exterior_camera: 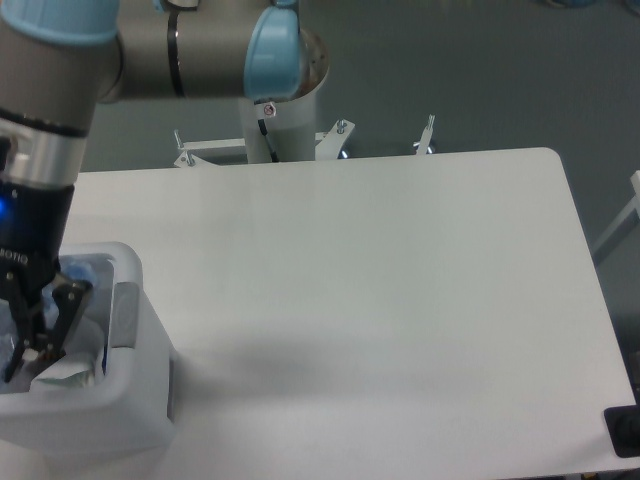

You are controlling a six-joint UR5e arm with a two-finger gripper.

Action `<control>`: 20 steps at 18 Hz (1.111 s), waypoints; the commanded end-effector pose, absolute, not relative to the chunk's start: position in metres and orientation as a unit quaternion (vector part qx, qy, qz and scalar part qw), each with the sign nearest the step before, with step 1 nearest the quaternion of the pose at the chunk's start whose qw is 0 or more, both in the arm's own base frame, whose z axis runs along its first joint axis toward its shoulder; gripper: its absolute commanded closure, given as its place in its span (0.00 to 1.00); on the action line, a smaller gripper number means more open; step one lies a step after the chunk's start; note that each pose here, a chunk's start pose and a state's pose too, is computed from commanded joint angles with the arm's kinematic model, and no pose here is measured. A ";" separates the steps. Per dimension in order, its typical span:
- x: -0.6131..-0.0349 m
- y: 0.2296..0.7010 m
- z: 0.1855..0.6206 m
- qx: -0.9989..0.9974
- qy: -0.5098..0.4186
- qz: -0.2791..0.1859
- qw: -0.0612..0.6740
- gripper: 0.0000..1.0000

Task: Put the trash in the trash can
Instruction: 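Carry the bottle over the white bin and lower it in, then open the gripper to release the bottle and raise it away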

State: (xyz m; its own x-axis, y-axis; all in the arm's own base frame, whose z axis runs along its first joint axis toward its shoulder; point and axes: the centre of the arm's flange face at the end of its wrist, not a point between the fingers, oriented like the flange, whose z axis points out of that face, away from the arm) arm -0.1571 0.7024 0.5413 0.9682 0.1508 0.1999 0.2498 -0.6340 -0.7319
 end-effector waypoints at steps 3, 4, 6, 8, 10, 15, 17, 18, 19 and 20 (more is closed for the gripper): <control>-0.156 0.704 0.531 -0.905 -0.113 -0.061 0.405 0.04; -0.156 0.704 0.528 -0.906 -0.115 -0.062 0.402 0.00; -0.161 0.701 0.526 -0.906 -0.124 -0.062 0.399 0.00; -0.185 0.694 0.527 -0.904 -0.138 -0.051 0.401 0.00; -0.220 0.682 0.537 -0.899 -0.162 -0.027 0.407 0.00; -0.324 0.616 0.607 -0.862 -0.224 0.038 0.454 0.00; -0.351 0.602 0.612 -0.864 -0.211 0.069 0.453 0.00; -0.370 0.589 0.612 -0.866 -0.204 0.091 0.448 0.00; -0.388 0.578 0.611 -0.870 -0.193 0.110 0.441 0.00; -0.397 0.571 0.611 -0.872 -0.185 0.121 0.437 0.00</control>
State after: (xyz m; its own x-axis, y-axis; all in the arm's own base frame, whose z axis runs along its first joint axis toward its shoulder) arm -0.3975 0.5705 0.6112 0.9024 0.4280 -0.0507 0.2158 -0.5507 -0.8064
